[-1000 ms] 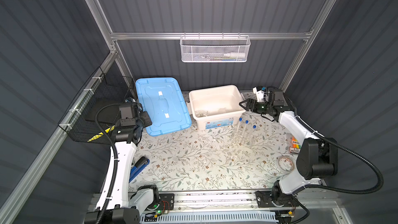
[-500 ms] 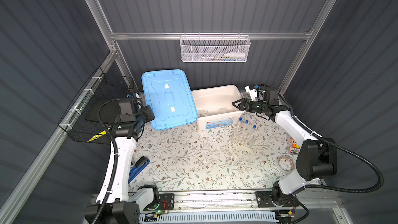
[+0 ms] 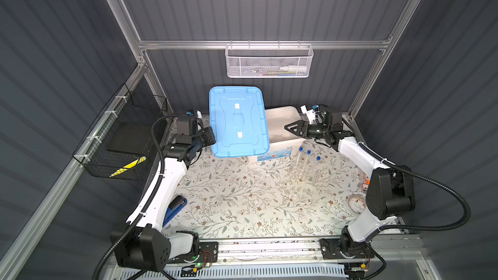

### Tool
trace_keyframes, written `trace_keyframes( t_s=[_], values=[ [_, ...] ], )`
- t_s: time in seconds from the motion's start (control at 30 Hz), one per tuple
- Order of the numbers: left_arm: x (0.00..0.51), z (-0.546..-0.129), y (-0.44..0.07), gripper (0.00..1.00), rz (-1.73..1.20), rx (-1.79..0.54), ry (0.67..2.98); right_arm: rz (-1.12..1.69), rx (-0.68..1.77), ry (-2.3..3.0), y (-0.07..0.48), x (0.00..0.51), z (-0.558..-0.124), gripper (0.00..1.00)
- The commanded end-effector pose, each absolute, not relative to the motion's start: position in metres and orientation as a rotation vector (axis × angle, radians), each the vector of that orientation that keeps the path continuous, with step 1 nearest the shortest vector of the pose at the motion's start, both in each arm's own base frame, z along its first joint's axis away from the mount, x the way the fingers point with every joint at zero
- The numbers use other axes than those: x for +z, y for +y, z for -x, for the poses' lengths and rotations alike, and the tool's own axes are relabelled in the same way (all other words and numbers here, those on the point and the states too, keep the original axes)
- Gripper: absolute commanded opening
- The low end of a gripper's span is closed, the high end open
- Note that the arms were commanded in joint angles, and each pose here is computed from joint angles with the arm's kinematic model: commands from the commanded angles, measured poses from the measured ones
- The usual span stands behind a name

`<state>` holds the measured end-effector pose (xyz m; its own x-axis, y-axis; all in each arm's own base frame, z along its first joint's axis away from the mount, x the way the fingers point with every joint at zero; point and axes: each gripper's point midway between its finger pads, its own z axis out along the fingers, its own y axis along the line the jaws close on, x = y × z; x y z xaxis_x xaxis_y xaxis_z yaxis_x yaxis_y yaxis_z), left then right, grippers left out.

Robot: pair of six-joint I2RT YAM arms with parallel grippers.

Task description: Organize the chemistry lab equipment

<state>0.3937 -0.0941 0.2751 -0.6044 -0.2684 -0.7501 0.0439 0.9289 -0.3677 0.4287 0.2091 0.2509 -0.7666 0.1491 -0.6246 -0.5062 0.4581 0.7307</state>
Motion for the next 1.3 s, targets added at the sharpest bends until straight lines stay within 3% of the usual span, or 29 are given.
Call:
trace_keyframes(
  t_s=[0.0, 0.87, 1.27],
  values=[
    [0.309, -0.41, -0.111, 0.0, 0.154, -0.512, 2.057, 0.328, 1.406, 2.009, 0.216, 0.269, -0.433, 0.79],
    [0.298, -0.443, -0.178, 0.0, 0.067, -0.641, 2.047, 0.304, 1.483, 2.045, 0.234, 0.251, -0.443, 0.69],
    [0.286, -0.453, -0.201, 0.0, 0.034, -0.695, 2.067, 0.298, 1.515, 2.014, 0.235, 0.257, -0.444, 0.59]
  ],
)
